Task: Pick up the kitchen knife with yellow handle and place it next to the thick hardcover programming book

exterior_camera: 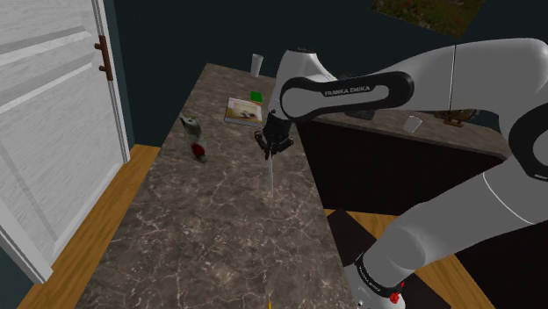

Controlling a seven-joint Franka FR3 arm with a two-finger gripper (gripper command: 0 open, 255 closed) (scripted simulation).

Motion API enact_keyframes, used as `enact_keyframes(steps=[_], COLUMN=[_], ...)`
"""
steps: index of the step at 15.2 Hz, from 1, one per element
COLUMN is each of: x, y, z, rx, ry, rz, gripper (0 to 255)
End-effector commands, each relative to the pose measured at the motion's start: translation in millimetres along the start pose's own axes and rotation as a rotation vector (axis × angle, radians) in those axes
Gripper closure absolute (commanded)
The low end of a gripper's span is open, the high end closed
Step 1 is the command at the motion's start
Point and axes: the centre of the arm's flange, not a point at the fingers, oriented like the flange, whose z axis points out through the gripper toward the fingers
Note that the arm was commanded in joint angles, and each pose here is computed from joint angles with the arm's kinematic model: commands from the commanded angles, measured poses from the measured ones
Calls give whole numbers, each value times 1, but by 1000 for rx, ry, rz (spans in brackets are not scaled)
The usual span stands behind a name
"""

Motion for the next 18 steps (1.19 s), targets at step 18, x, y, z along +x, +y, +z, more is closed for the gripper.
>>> enact_keyframes(steps=[18], x=[189], y=[60], z=[-16], rx=[0], ry=[0], rz=[0], gripper=[255])
